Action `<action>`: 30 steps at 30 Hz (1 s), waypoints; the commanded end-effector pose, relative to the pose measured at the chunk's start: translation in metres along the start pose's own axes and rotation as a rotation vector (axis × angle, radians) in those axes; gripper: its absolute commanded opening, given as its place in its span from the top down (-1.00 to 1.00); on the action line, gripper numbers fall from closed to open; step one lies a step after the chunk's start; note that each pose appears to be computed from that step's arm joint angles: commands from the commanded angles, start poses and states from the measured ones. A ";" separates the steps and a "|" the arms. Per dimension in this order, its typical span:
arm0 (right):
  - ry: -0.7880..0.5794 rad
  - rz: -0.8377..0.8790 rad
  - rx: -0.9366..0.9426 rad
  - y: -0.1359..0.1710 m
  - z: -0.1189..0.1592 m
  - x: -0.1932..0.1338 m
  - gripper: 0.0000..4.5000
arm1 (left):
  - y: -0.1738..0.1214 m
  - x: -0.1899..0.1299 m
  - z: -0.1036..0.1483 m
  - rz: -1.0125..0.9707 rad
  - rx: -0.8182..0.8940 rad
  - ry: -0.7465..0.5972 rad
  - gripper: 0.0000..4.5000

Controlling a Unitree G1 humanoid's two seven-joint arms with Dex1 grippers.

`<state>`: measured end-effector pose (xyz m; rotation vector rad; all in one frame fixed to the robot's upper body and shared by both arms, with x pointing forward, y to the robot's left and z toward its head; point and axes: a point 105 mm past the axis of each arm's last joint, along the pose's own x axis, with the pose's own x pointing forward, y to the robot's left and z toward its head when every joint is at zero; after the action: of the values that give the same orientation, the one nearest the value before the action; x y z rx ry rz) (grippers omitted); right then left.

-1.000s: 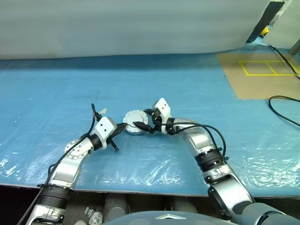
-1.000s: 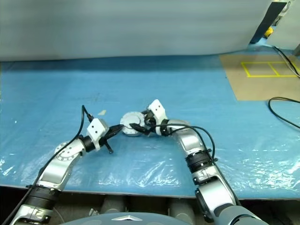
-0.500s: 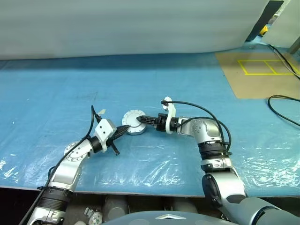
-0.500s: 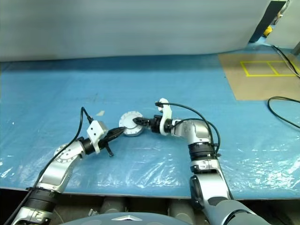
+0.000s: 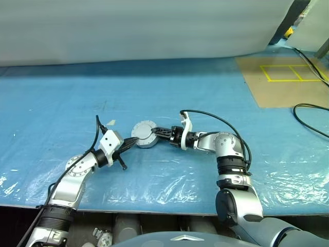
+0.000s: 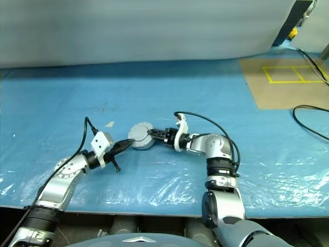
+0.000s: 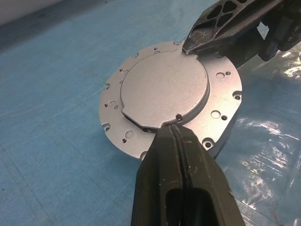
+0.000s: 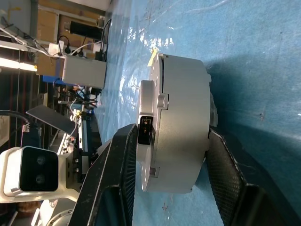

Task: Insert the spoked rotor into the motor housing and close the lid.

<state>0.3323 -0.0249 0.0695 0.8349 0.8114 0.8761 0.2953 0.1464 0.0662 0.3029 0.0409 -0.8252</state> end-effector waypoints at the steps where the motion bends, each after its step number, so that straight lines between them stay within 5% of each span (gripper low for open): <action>1: 0.076 -0.033 0.050 -0.005 -0.018 0.009 0.21 | 0.003 0.004 0.003 0.024 -0.014 -0.021 1.00; 9: 0.026 0.014 0.115 0.001 -0.008 0.010 0.23 | 0.013 0.004 0.010 0.081 -0.040 -0.056 1.00; 12: 0.015 0.020 0.122 0.002 -0.007 0.011 0.48 | 0.012 0.006 0.010 0.073 -0.035 -0.057 1.00; 19: 0.032 -0.019 0.087 -0.003 -0.011 0.012 0.48 | 0.013 0.006 0.012 0.093 -0.060 -0.081 1.00; 30: -0.240 0.173 0.147 0.030 0.041 0.010 0.48 | 0.059 -0.034 0.039 0.411 -0.577 -0.438 1.00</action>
<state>0.3512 -0.0197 0.0753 1.0675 0.7342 0.7873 0.3143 0.1895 0.1101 -0.3019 -0.1407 -0.4539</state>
